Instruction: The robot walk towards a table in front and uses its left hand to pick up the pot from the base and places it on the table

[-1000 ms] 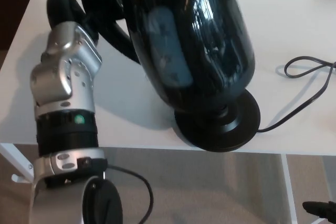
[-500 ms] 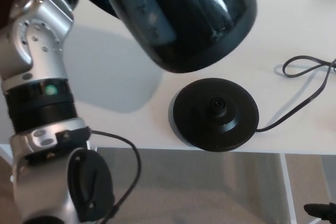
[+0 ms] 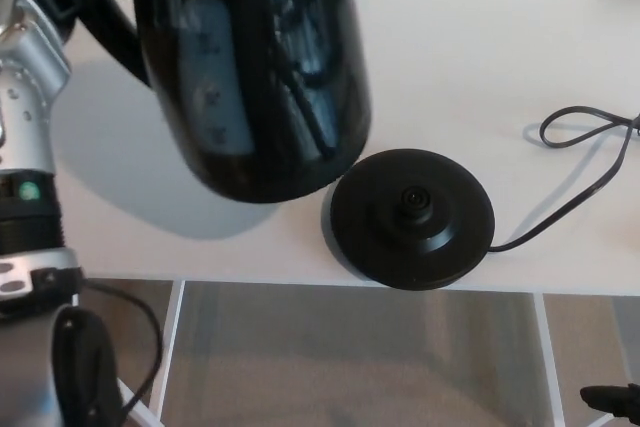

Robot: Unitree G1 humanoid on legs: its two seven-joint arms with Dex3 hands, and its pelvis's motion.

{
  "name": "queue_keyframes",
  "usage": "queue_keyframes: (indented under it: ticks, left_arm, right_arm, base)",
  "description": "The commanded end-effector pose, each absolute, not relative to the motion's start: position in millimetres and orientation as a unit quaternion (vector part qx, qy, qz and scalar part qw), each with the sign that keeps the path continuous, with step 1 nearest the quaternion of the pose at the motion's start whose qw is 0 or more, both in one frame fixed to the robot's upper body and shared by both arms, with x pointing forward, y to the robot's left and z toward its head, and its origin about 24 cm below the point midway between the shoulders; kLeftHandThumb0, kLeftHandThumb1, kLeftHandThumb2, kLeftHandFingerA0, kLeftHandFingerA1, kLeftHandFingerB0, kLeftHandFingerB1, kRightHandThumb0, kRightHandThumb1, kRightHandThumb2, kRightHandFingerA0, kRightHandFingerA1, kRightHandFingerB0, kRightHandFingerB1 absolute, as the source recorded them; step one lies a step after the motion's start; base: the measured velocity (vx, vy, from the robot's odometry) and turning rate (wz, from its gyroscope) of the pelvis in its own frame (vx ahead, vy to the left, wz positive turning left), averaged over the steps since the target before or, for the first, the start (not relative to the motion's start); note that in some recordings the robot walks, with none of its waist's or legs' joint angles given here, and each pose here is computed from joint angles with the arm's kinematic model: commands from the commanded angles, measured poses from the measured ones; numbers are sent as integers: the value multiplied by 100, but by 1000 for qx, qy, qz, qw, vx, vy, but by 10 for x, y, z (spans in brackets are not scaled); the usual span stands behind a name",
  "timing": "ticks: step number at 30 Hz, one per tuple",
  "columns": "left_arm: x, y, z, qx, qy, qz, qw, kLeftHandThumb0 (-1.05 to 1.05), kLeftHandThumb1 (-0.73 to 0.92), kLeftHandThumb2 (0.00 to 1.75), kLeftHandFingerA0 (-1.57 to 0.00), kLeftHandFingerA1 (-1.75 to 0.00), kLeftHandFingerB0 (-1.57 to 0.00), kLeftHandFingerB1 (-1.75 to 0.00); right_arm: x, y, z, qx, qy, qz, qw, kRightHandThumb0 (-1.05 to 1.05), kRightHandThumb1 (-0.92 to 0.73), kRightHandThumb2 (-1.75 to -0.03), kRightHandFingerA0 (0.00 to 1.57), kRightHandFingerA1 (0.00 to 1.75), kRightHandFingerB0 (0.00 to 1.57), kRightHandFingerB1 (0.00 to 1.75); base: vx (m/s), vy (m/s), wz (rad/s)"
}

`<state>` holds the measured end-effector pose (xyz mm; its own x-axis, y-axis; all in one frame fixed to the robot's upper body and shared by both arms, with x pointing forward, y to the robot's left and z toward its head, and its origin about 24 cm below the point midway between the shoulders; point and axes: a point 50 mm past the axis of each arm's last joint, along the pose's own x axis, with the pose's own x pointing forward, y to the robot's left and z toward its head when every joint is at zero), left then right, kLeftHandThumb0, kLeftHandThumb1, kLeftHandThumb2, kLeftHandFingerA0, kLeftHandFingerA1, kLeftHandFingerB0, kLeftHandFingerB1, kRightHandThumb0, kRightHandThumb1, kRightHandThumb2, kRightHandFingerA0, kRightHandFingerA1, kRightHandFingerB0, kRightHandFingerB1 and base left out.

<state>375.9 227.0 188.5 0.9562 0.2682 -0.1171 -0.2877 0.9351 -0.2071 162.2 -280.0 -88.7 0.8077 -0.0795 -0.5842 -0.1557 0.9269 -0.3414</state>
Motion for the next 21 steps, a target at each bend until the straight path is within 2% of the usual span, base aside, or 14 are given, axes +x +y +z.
queue_keyframes:
  ticks: [1,17,21]
  left_arm:
    - [3730,2451,1983,-83,-4,137,987,-14,78,73,-77,-175,-60,-130]
    - [3711,2542,1908,-78,-7,140,987,-13,75,76,-78,-175,-62,-129]
    - [3714,2469,1823,-70,-3,139,988,-14,78,70,-78,-175,-62,-130]
  right_arm:
    - [1593,-2857,-872,-201,315,16,927,-32,-61,-58,62,49,52,44]
    - [1583,-2862,-889,-193,319,15,928,-33,-61,-58,60,48,51,43]
    - [1610,-2858,-882,-189,320,14,928,-32,-61,-58,61,49,52,44]
  base:
    - [0,0,0]
    - [0,0,0]
    - [0,0,0]
